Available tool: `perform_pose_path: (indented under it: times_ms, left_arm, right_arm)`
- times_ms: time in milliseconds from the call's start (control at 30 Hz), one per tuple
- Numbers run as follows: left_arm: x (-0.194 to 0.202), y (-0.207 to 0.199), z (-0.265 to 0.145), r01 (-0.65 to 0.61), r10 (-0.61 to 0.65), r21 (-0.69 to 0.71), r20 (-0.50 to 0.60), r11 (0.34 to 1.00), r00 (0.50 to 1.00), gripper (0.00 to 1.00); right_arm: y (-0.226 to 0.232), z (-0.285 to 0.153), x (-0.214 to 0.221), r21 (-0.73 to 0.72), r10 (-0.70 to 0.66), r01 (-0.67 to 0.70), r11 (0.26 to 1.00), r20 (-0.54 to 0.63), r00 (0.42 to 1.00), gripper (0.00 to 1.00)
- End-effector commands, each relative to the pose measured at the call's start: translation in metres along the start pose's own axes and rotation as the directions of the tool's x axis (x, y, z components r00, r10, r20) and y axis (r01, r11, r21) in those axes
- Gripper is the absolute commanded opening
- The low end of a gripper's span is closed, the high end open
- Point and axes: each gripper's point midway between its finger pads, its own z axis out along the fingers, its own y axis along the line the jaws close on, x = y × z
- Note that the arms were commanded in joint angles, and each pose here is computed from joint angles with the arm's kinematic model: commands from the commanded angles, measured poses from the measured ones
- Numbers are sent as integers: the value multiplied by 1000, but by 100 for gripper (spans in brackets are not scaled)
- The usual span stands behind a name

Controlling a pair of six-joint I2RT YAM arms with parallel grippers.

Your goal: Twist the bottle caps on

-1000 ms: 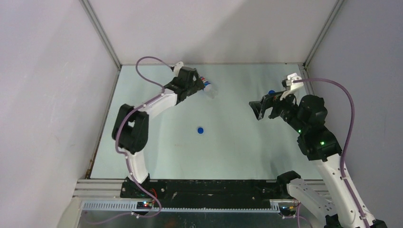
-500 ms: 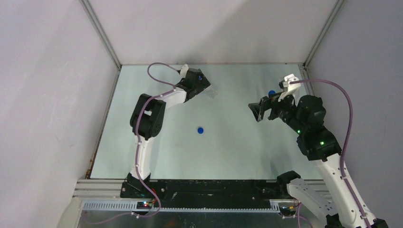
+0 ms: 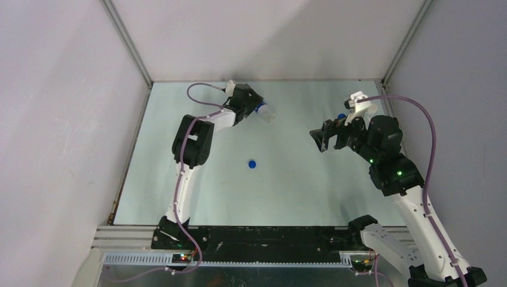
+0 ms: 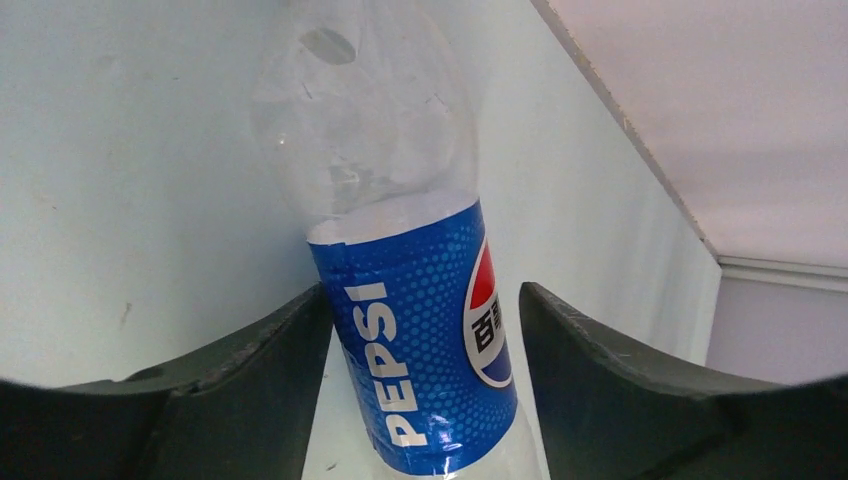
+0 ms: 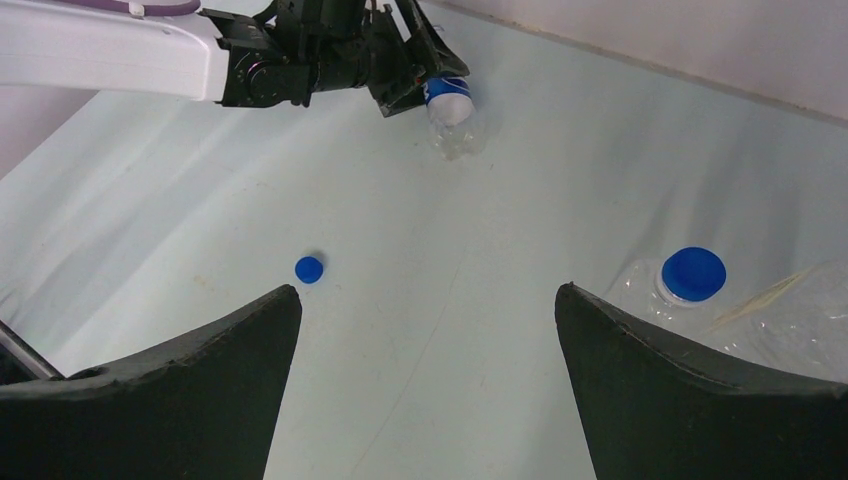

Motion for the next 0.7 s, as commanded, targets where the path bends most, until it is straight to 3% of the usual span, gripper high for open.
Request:
perform_pose_path:
  times_ms: [0,200,300,400,567,667]
  left_arm:
    - [-10,-14,-4,36,-37,51,2,998,999,71]
    - [-19,3,-40,-51,51,11,5,999,999,56]
    - [-17,35,-65,-138,137,-65,-29,988,990,55]
    - [-31,39,-107,-223,222,-81,-22,971,975,55]
    - [-26,88,-179,-374,362,-171,-100,911,927,56]
    - [-16,116,-210,-417,390,-215,-157,883,907,56]
  right_arm:
    - [4,1,-4,-20,-16,16,1000,12,1000,99]
    - [15,10,9,-79,34,-37,996,-48,998,99]
    - [27,19,23,-130,47,-62,990,-114,992,99]
    - [45,30,43,-158,20,-51,986,-194,981,99]
    - [83,63,85,-210,-59,-18,978,-355,933,96]
    - [91,87,112,-169,-77,1,986,-442,894,95]
